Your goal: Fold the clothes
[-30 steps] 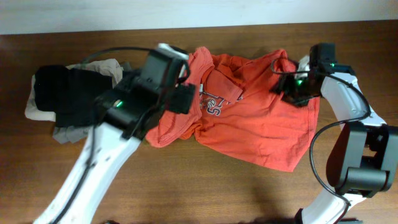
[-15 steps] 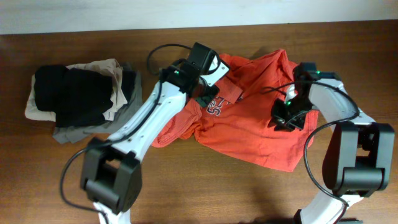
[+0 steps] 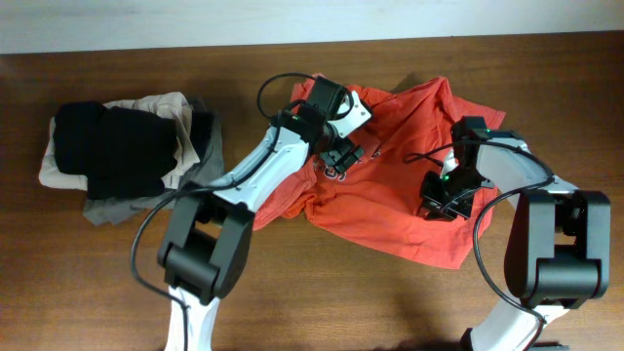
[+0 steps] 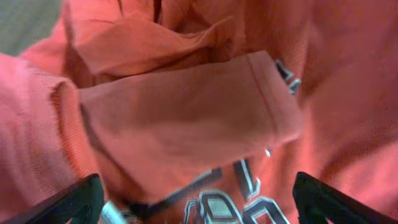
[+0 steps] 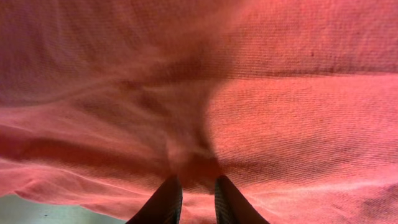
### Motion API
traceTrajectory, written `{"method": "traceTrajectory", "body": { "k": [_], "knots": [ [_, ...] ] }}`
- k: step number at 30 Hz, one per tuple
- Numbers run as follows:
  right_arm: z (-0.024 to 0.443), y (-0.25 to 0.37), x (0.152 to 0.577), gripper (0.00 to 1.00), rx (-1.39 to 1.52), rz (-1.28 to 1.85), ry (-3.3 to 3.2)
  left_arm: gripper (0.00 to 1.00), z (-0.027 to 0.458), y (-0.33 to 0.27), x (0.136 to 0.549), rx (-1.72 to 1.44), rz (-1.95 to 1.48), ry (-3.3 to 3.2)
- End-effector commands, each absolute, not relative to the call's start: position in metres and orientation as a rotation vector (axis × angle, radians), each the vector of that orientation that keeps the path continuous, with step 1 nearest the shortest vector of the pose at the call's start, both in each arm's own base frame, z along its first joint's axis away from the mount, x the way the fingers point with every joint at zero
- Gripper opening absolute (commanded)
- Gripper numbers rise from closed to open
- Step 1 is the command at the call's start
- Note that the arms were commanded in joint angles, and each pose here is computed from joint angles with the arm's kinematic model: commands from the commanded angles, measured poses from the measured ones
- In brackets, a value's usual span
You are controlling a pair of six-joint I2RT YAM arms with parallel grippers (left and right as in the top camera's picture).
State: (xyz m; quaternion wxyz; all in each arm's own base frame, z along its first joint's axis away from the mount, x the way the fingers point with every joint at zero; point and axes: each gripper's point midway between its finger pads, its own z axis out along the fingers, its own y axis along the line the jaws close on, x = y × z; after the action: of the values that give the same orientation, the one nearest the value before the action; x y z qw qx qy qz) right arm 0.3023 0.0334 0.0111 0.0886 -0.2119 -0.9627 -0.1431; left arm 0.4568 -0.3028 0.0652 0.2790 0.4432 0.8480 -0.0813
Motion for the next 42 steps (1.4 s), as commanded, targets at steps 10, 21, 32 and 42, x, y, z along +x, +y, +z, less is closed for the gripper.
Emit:
{"method": "traceTrajectory", "body": {
  "k": [10, 21, 32, 42],
  "knots": [
    [0.018, 0.033, 0.303, 0.23, -0.636, -0.414, -2.890, 0.53, 0.021, -0.301, 0.486, 1.105, -0.112, 2.279],
    [0.016, 0.025, 0.298, 0.22, -0.631, -0.342, -2.890, 0.00, 0.081, -0.251, 0.559, 0.586, 0.110, 2.232],
    [0.015, 0.021, 0.294, 0.21, -0.629, -0.295, -2.881, 0.01, 0.110, -0.151, 0.611, 0.088, 0.052, 2.230],
    [0.014, 0.013, 0.294, 0.21, -0.627, -0.225, -2.899, 0.99, 0.115, -0.112, 0.602, 0.208, 0.185, 2.319]
  ]
}}
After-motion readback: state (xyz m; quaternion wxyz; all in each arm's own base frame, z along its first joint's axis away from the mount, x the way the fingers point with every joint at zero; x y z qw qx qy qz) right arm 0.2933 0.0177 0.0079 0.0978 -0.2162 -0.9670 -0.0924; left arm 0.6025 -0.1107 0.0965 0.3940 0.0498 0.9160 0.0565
